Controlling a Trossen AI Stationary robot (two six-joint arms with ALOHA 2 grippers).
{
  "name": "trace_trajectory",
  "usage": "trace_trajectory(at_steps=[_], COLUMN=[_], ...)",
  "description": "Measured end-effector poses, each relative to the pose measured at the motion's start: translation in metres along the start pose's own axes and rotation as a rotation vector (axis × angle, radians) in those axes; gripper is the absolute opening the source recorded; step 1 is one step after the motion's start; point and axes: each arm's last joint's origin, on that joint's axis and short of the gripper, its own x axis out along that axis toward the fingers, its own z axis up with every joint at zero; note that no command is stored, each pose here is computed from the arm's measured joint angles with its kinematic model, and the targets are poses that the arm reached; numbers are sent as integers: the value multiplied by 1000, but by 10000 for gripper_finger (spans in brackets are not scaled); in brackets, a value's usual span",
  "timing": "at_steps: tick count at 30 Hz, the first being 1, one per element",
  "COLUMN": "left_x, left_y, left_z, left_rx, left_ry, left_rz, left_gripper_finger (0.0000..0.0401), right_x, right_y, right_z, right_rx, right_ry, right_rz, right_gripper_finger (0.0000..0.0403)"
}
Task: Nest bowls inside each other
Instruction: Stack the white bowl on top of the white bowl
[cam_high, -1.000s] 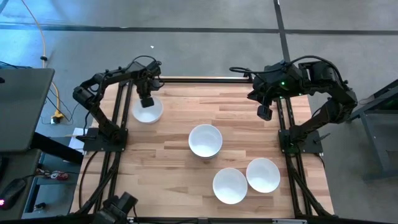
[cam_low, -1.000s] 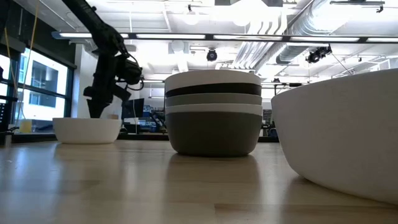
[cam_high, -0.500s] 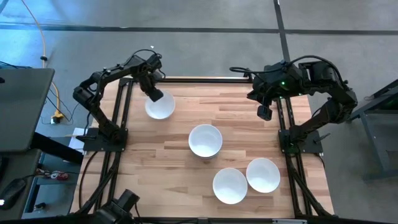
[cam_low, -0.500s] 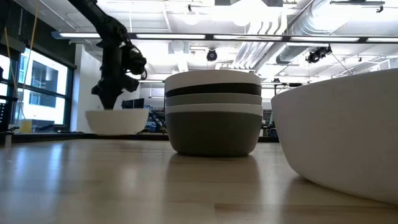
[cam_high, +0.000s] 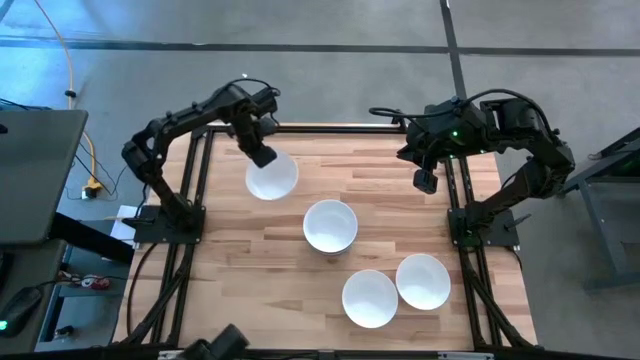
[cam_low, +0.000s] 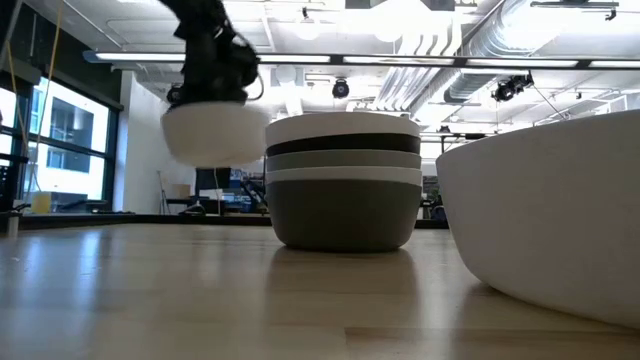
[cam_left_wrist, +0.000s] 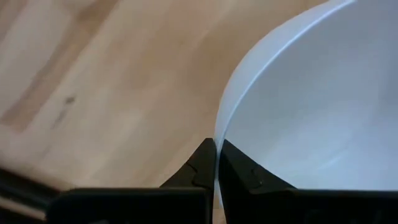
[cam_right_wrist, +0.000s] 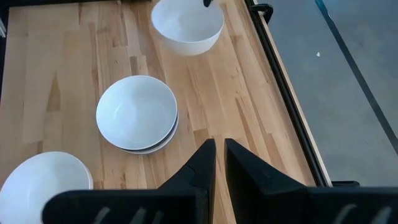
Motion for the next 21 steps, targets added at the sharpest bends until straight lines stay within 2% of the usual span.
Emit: trace_trajectory(at_steps=[7,13,21], left_x=[-27,-38,-23], left_y=[-61,-112,-173], left_z=[5,13,43], left_rx=[100,166,251], left_ry=[-110,-155,-131], left_rz=[-70,-97,-112], left_gripper_finger=[0,0,0], right_x=[0,-2,-9], right_y=[0,-1,-3], right_z=[0,-3,-7], right_rx=[-15,-46,-38], right_ry=[2,19,2], right_rz=[0,-8,-12], right_gripper_finger=[23,23,23])
